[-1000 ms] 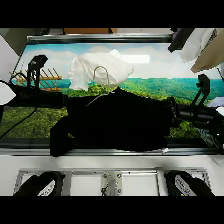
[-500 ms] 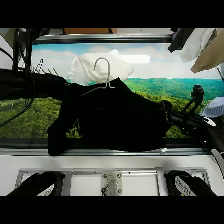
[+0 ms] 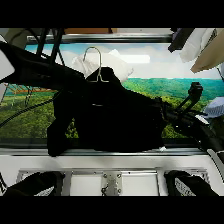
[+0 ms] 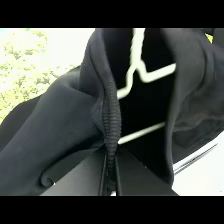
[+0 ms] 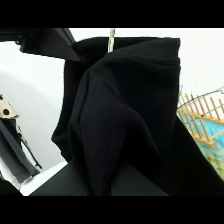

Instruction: Fold the clothes and pants, and hang the long-sleeved shirts on hangers.

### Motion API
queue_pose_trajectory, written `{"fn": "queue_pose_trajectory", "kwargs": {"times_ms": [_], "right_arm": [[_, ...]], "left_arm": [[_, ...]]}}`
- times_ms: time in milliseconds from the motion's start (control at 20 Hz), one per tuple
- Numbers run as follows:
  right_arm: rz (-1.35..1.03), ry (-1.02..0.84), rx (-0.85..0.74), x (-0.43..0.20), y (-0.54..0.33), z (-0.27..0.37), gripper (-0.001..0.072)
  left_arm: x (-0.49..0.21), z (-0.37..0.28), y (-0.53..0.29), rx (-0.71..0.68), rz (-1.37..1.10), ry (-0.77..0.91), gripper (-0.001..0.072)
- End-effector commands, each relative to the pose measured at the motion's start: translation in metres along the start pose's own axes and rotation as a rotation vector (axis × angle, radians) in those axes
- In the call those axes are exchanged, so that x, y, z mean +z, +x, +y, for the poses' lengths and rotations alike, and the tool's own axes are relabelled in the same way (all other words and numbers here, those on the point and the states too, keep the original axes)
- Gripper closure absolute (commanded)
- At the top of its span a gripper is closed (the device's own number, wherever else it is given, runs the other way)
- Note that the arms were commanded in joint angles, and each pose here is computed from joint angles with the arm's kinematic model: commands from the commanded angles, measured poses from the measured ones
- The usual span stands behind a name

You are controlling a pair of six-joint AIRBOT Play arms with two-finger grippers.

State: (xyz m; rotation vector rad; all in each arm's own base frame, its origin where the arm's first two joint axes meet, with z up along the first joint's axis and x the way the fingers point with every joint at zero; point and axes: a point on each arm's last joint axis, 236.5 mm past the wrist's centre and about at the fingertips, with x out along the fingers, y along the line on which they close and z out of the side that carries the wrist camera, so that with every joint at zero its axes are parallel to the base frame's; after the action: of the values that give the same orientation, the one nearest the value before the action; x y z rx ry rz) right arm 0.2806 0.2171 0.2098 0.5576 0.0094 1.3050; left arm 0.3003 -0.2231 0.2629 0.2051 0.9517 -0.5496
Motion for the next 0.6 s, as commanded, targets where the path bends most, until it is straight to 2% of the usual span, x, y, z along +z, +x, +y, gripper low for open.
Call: {"fn": "queue_pose_trajectory", "kwargs": {"times_ms": [0, 350, 400, 450, 500, 550], "right_arm": [[-0.004, -0.006, 0.048, 0.003, 0.012, 0.013, 0.0692], [0.005, -0.004, 0.064, 0.001, 0.016, 0.018, 0.0692], [0.004, -0.004, 0.062, 0.001, 0.016, 0.017, 0.0692], [0.005, -0.005, 0.056, 0.001, 0.016, 0.016, 0.0692], [0.011, -0.005, 0.057, -0.001, 0.016, 0.016, 0.0692], [0.015, -0.003, 0.059, -0.002, 0.017, 0.016, 0.0692]], "left_arm": [[0.004, -0.005, 0.014, -0.006, 0.021, 0.008, 0.0693], [0.004, -0.005, 0.002, -0.009, -0.003, 0.009, 0.0691], [0.004, -0.006, -0.002, -0.012, -0.013, 0.010, 0.0580], [0.004, -0.011, -0.005, -0.030, -0.017, 0.014, 0.0365], [0.003, -0.016, -0.008, -0.045, -0.022, 0.019, 0.0302], [0.003, -0.016, -0.011, -0.047, -0.027, 0.020, 0.0302]]}}
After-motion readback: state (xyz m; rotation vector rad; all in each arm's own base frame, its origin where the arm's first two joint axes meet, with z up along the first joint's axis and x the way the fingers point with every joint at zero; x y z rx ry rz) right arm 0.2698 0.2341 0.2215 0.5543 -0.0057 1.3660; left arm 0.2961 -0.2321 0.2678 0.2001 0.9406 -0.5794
